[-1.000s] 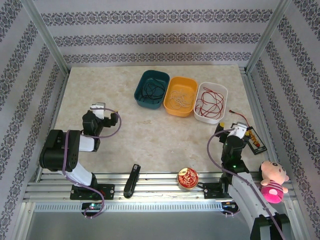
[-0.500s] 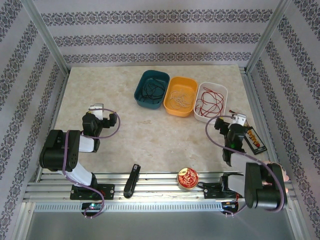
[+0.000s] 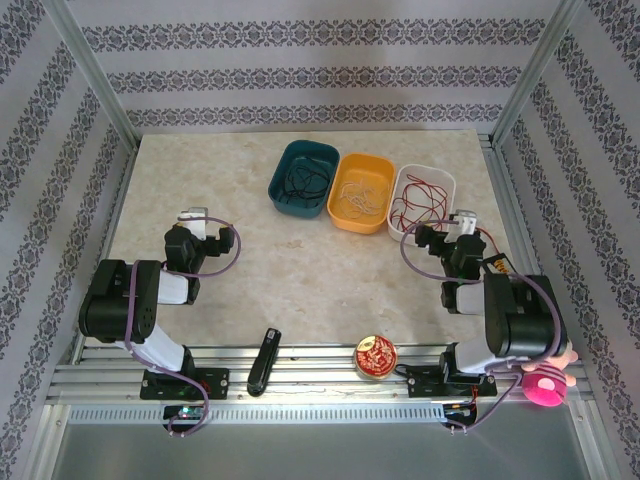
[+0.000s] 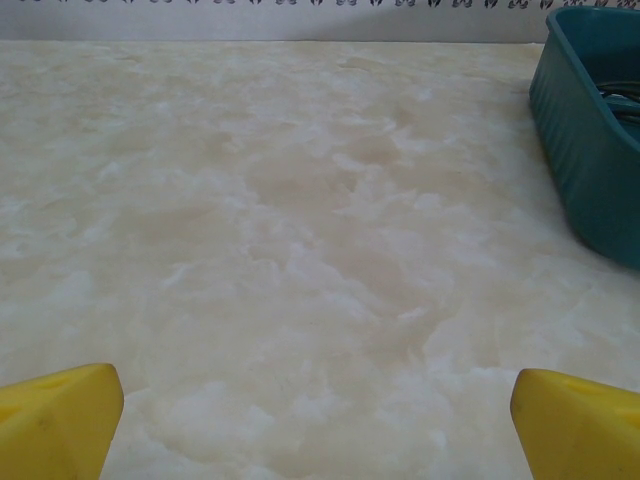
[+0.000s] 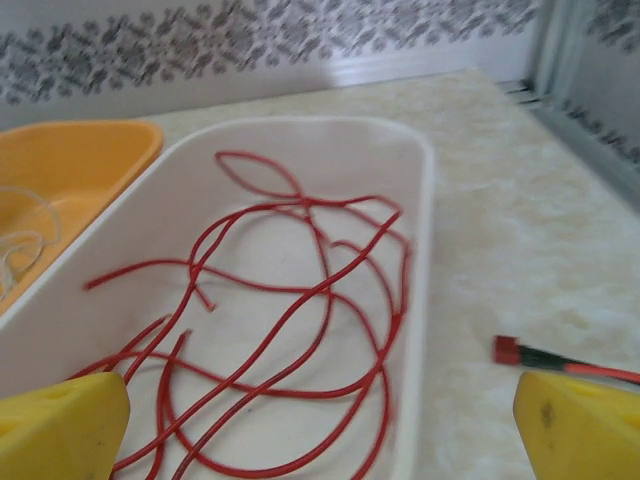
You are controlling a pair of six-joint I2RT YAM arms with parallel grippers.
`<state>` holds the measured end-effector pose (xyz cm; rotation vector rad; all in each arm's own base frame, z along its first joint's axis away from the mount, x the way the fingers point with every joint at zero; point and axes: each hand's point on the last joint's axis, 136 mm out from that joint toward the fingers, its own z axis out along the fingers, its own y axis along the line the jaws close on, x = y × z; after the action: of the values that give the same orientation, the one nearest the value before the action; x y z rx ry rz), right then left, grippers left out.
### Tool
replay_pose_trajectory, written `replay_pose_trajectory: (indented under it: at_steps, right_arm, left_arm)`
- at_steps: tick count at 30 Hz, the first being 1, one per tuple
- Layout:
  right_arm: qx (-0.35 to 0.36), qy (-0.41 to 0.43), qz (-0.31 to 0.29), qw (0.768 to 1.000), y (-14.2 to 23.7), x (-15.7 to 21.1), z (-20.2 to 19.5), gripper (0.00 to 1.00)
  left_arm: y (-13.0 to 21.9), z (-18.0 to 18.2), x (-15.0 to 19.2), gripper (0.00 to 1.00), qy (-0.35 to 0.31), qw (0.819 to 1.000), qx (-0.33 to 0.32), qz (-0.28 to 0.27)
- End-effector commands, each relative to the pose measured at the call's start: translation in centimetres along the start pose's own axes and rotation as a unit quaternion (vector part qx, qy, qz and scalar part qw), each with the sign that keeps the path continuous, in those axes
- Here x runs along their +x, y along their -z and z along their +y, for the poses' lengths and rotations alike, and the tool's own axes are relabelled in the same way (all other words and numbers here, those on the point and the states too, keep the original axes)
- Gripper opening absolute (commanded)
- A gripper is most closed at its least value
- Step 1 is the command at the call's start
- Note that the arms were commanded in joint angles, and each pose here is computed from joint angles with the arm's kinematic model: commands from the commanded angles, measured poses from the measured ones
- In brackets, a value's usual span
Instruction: Untangle the cables
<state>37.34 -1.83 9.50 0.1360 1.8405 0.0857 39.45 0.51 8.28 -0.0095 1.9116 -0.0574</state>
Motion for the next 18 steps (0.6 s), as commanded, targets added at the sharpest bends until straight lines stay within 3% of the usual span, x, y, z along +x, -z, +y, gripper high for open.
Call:
replay_pose_trajectory:
  at_steps: [1, 4, 8, 12, 18]
  right_arm:
    - [-0.053, 0.036, -0.012, 0.998, -0.8, -1.2, 2.5, 0.98]
    - [-0.029, 0.023, -0.008, 0.999, -1.5, -1.5, 1.8, 0.98]
    - [-0.113, 0.046, 0.007, 0.993, -1.2, -0.8, 4.5, 0.98]
    - [-0.117, 0.045, 0.002, 0.992, -1.2, -1.0, 4.5, 0.98]
    - [-0.042, 0.026, -0.007, 0.999, -1.4, -1.3, 2.0, 0.98]
  left_arm:
    - [-0.2, 0.1, -0.7, 0.99, 0.0, 1.0, 0.005, -0.006]
    - [-0.2, 0.0, -0.7, 0.99, -0.001, 1.0, 0.006, -0.004]
    - [-0.2, 0.0, -0.6, 0.99, -0.001, 1.0, 0.006, -0.004]
    - [-0.2, 0.0, -0.7, 0.99, -0.001, 1.0, 0.007, -0.005]
    - [-0.2, 0.0, -0.7, 0.99, -0.001, 1.0, 0.007, -0.005]
